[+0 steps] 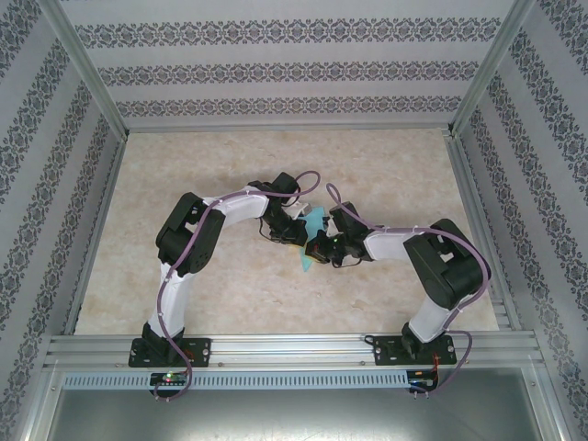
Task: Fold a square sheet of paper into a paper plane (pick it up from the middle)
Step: Third fold the triangle at the center of the table.
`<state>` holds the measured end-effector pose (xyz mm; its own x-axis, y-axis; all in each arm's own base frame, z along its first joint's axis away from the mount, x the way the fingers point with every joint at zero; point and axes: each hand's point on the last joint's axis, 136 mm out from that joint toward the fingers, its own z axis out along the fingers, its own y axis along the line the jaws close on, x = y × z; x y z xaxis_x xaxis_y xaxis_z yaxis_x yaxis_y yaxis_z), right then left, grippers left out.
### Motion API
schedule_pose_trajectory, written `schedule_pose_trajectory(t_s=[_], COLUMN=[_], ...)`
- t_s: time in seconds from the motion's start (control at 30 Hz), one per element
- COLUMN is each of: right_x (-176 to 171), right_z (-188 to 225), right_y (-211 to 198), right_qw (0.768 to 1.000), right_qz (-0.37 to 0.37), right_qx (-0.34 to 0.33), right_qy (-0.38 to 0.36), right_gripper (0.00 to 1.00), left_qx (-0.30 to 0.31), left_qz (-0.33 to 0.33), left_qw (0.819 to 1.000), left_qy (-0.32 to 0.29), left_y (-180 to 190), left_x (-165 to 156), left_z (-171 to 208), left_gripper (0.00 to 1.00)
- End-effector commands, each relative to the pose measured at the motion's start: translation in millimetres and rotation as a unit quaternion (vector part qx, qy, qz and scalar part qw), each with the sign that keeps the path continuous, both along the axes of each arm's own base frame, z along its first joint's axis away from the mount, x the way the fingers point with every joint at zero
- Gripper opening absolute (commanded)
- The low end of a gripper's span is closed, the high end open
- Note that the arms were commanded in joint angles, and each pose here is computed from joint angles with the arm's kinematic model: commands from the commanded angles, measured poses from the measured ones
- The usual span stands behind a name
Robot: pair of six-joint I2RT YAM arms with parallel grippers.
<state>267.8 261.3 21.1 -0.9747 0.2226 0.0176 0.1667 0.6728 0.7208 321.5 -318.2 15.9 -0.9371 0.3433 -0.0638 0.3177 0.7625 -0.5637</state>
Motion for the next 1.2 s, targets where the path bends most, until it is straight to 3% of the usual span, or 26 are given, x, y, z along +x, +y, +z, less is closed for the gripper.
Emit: schedule_pose_trajectory(t_s=[0.0, 0.5, 1.17], right_x=[-8, -11, -39], right_z=[-5, -5, 5], right_y=[5, 19, 15], right_qw=[1.000, 0.999, 0.999], right_qz=[0.013, 0.030, 0.032], right_qx=[0.004, 0.018, 0.001], right_qy=[0.006, 0.003, -0.004], right_gripper=[0.01, 0.02, 0.02], left_qx=[0.107, 0.103, 0.106], left_qz=[0.009, 0.010, 0.011], left_qw=[0.993, 0.993, 0.993], left_qy=[0.050, 0.057, 0.059], left_y=[41, 40, 42], left_x=[-20, -23, -23], left_z=[-61, -65, -70], left_gripper=[0.13, 0.13, 0.13])
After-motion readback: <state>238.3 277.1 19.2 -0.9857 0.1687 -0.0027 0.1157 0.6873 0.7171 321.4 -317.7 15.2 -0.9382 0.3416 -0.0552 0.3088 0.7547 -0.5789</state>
